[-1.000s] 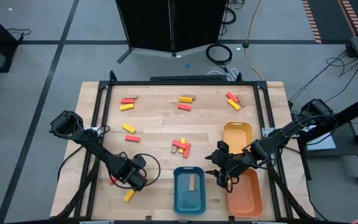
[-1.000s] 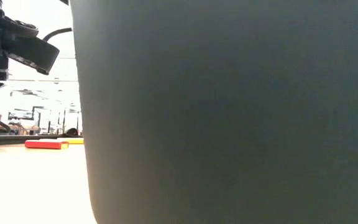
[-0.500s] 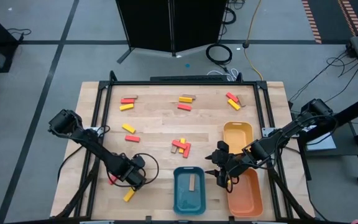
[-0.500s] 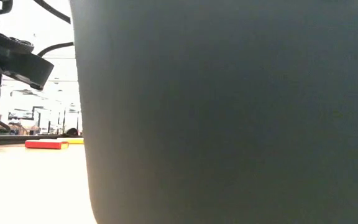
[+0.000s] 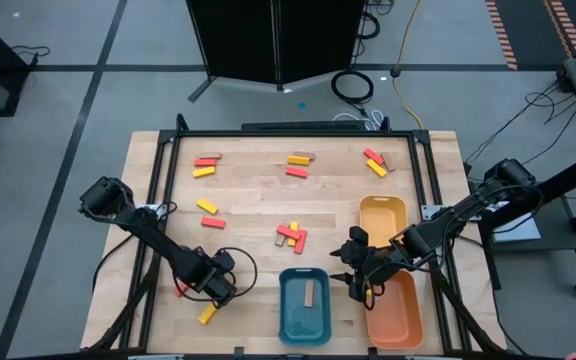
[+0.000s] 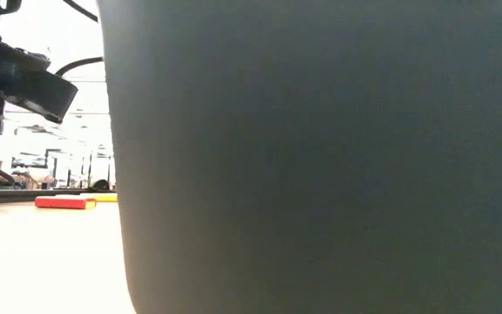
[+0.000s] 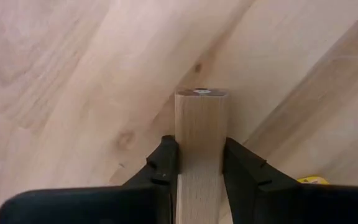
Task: Sort blocks
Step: Put the brown block into the blue bin
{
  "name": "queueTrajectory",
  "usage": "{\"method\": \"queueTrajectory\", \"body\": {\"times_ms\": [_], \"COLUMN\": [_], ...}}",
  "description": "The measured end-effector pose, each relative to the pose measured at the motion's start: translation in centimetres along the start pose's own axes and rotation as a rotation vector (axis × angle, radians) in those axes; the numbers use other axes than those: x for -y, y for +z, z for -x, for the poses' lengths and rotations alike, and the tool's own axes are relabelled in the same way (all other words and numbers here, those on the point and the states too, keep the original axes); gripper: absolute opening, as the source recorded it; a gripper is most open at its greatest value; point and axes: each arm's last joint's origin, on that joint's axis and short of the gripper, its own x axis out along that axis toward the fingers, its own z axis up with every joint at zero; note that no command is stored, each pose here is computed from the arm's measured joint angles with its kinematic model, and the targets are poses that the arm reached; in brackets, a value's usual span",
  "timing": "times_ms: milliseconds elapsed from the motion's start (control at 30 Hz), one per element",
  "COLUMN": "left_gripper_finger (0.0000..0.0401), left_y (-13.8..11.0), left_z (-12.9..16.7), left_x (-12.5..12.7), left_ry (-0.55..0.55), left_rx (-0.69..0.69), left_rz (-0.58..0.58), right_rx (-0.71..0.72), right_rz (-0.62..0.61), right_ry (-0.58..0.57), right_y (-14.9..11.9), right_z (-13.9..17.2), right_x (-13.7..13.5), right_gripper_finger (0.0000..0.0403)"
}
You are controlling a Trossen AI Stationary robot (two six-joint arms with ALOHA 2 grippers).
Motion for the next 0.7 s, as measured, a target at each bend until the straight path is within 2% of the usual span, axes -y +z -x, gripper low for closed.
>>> {"method": "queueTrajectory", "body": {"times_ms": [200,333,500,633,700], "left_gripper_finger": [0.0075,0.0075,0.0075,0.0075,0.0075], "left_y": [1.0,2.5,5.0,6.7,7.3], "left_z": [3.9,7.1,9.3,9.9,9.7], "left_x": [2.0,4.4,7.0,7.3,7.3], "left_ry": [-0.151,-0.332,-0.663,-0.764,-0.776], "left_rx": [0.179,0.406,0.615,0.692,0.7], "left_rz": [-0.047,-0.067,0.005,0.092,0.128], "right_rx": [0.0,0.001,0.001,0.001,0.0], "right_rz": [-0.003,-0.003,-0.014,-0.033,-0.037], "right_ry": [0.001,0.001,0.001,0.001,0.001], "right_y": [0.0,0.0,0.0,0.0,0.0], "right_z": [0.0,0.0,0.0,0.0,0.0], "right_x": [0.0,0.0,0.0,0.0,0.0], "right_gripper_finger": [0.0224,0.0224,0.0224,0.0224,0.0224]}}
